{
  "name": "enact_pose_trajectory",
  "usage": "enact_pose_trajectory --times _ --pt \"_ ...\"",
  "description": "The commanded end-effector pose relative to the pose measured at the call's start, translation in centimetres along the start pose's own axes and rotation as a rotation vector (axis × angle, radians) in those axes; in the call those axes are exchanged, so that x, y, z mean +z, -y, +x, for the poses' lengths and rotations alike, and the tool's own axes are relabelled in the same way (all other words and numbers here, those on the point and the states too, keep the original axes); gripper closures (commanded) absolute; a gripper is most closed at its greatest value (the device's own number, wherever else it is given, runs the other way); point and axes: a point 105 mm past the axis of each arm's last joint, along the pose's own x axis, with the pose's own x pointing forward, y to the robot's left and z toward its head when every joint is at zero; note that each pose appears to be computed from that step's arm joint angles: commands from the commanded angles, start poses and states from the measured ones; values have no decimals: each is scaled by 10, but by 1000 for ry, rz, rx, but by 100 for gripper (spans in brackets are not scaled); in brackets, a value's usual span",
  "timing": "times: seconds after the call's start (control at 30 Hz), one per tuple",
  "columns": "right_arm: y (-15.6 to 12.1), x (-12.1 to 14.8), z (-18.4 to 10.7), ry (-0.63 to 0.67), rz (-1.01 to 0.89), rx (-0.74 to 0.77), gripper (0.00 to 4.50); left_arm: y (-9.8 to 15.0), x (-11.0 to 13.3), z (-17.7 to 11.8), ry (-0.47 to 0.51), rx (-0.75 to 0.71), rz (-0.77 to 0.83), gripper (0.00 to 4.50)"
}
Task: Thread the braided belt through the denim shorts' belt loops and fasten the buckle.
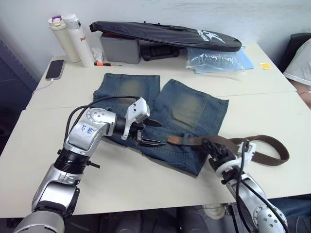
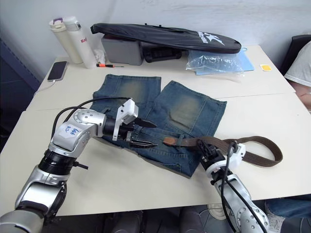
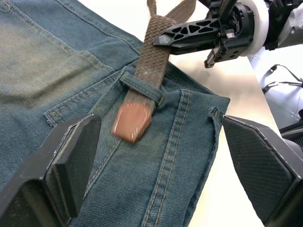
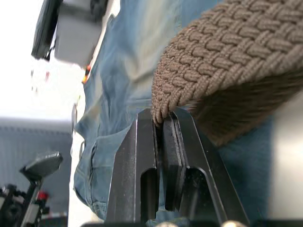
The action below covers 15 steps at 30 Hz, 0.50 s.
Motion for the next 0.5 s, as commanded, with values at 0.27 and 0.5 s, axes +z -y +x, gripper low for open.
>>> enact_pose_trajectory --times 0.27,0.5 --pt "-11 -25 41 -75 -181 45 443 1 12 -9 -1 18 52 0" --pt "-11 -28 36 -116 -156 57 345 0 13 -7 -2 11 55 0"
